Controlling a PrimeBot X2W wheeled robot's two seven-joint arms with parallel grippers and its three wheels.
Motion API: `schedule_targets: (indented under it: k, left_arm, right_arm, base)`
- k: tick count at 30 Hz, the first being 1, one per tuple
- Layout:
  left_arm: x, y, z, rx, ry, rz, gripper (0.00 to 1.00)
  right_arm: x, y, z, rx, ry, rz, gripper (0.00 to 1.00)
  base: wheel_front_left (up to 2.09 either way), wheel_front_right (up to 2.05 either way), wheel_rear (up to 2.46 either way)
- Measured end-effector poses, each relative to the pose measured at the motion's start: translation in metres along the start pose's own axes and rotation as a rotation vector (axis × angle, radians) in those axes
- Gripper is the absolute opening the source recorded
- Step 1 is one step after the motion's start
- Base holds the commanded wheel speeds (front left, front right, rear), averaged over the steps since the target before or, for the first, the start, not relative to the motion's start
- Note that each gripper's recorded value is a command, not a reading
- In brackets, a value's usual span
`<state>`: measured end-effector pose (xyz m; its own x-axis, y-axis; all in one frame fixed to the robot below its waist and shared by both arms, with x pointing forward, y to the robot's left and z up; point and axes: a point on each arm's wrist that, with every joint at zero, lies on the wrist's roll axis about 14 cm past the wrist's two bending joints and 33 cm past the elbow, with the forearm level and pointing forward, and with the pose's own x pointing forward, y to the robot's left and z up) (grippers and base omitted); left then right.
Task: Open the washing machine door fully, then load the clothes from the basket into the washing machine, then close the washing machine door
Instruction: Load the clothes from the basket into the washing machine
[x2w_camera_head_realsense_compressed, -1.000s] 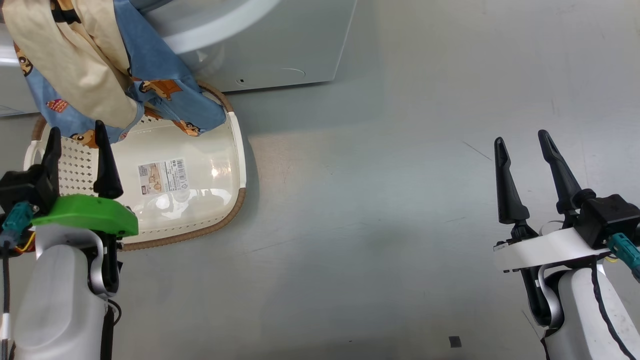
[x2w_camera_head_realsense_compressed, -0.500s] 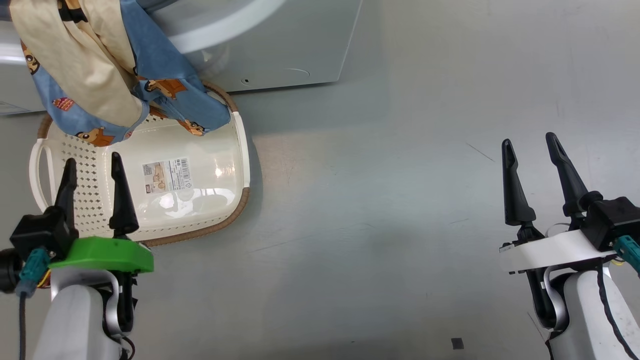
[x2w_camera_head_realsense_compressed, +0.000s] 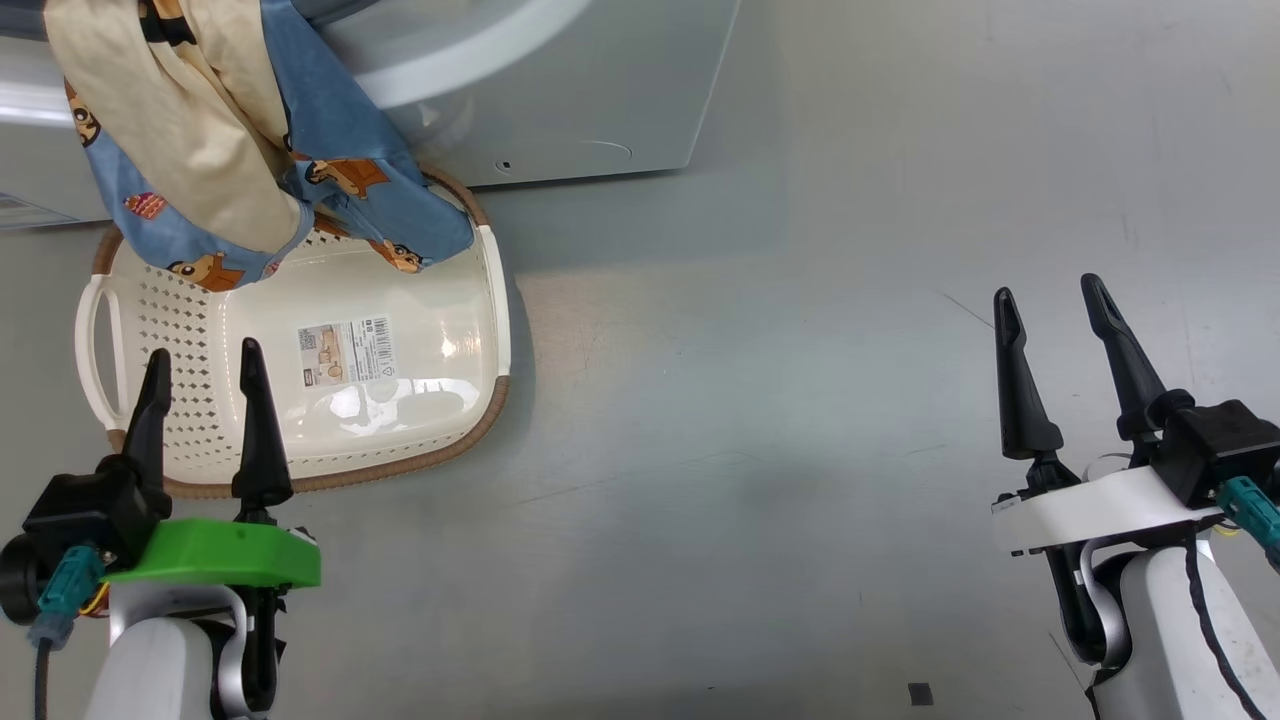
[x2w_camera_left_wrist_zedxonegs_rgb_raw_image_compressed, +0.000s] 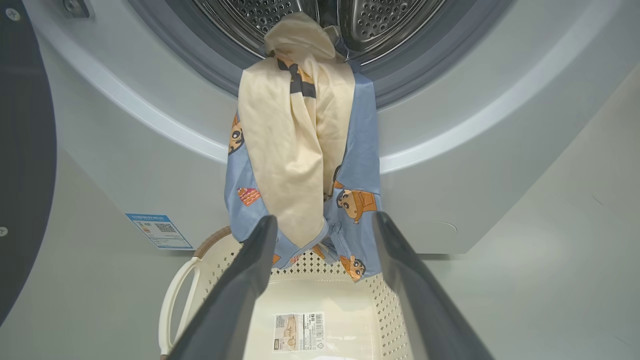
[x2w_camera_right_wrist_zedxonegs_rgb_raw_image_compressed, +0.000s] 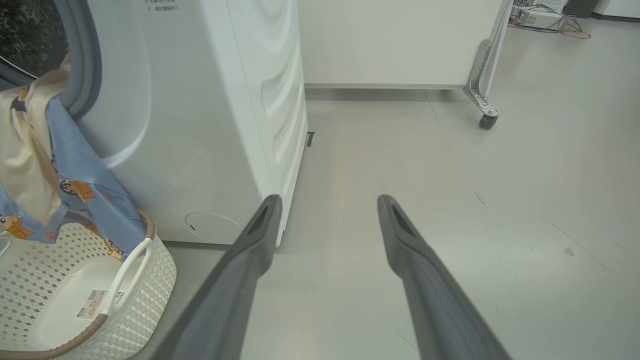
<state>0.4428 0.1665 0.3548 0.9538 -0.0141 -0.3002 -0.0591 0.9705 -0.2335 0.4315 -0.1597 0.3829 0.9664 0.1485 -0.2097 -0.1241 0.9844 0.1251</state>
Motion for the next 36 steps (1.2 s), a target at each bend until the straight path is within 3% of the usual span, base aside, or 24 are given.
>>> schedule_targets:
  k: [16, 25, 36]
  left_arm:
    - [0.014, -0.014, -0.019, -0.077, 0.111, -0.026, 1.0]
    - [0.053, -0.016, -0.026, -0.159, 0.134, -0.019, 1.0]
    - [0.1, -0.018, -0.048, -0.171, 0.178, -0.024, 1.0]
  right_arm:
    - [-0.007, 0.005, -0.006, 0.014, 0.022, 0.0, 1.0]
    - [-0.008, -0.008, -0.008, 0.007, 0.03, -0.041, 1.0]
    - [-0.003, -0.018, -0.022, -0.004, 0.065, -0.063, 1.0]
  base:
    - [0.0, 0.0, 0.0]
    - [0.0, 0.0, 0.0]
    - [0.0, 0.0, 0.0]
